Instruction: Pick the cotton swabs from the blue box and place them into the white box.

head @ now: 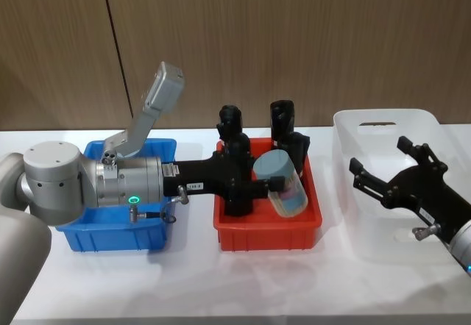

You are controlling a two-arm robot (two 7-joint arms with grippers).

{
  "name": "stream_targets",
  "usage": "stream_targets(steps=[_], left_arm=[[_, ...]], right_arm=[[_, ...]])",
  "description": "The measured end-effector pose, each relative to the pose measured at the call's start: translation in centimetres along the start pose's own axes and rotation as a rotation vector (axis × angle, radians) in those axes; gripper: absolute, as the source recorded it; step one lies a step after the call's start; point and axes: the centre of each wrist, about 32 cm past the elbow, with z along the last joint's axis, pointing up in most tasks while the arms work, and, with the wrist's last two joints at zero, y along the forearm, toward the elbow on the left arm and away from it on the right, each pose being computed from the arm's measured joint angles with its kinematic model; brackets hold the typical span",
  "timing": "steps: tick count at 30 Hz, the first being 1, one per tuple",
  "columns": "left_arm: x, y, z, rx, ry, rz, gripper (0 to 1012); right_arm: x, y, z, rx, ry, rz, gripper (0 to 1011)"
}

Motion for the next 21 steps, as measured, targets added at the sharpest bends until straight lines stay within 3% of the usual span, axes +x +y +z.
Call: stream_targets(steps=[21], left_arm=[[0.06,-0.08,0.00,0.001,0.000,-0.006,659]], right_arm=[[2.3,1.0,3.5,-0.182,0.047,0.255,1002]])
